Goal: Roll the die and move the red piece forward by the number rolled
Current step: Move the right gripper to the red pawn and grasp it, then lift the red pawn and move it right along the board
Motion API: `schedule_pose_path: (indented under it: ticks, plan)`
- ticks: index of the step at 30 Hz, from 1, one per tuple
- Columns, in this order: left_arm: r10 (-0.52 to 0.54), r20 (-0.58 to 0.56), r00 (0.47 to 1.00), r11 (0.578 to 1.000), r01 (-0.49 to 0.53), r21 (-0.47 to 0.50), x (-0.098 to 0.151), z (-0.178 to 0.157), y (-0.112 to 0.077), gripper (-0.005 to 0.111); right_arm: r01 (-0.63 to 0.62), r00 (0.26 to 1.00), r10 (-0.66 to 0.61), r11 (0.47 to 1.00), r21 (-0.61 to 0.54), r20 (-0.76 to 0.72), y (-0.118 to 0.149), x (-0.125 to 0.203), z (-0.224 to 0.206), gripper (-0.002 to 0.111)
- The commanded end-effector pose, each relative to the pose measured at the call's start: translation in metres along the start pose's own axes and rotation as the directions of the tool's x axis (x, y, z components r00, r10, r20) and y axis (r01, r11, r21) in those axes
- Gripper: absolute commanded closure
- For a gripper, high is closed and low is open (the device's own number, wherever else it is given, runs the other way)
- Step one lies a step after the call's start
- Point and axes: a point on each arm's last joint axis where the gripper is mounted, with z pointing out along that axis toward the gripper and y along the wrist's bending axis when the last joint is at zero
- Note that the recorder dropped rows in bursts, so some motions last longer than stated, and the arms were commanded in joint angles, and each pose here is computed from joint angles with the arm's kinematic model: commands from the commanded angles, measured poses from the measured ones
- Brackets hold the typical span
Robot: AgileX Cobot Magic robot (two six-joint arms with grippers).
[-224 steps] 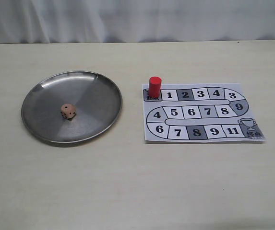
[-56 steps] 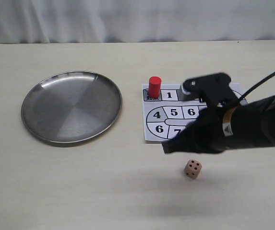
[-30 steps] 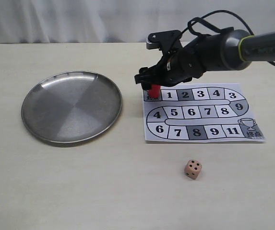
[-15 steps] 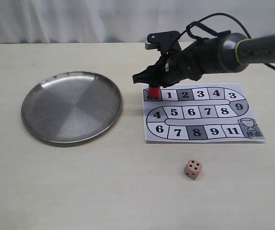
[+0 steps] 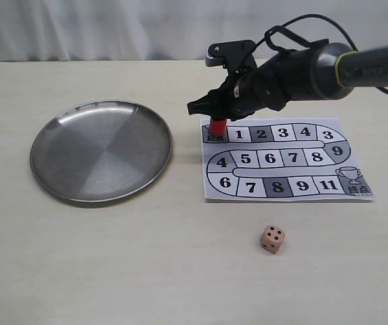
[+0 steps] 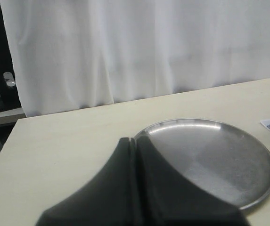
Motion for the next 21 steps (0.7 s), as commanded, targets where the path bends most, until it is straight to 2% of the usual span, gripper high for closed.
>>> schedule_pose_path:
  ticks: [1, 7, 12, 17, 21]
  plan:
    - [-0.002, 0.011, 1.0, 1.0, 0.002, 0.01, 0.0, 0.0, -0.001, 0.107, 0.0, 0.999, 0.001, 1.0, -0.006, 0.04, 0.001, -0.012, -0.013, 0.104]
    - [-0.002, 0.011, 1.0, 1.0, 0.002, 0.01, 0.0, 0.0, -0.001, 0.107, -0.002, 0.997, 0.002, 1.0, -0.001, 0.076, 0.0, -0.026, -0.035, 0.104]
    - [-0.002, 0.011, 1.0, 1.0, 0.002, 0.01, 0.0, 0.0, -0.001, 0.107, -0.007, 0.998, 0.004, 0.999, 0.039, 0.068, -0.012, -0.033, -0.05, 0.104]
    - [-0.002, 0.011, 1.0, 1.0, 0.002, 0.01, 0.0, 0.0, -0.001, 0.107, -0.026, 1.0, 0.025, 0.996, 0.085, 0.019, -0.029, -0.028, -0.046, 0.104]
    - [-0.002, 0.011, 1.0, 1.0, 0.002, 0.01, 0.0, 0.0, -0.001, 0.107, -0.027, 0.999, 0.029, 0.995, 0.092, -0.018, -0.032, -0.018, -0.033, 0.104]
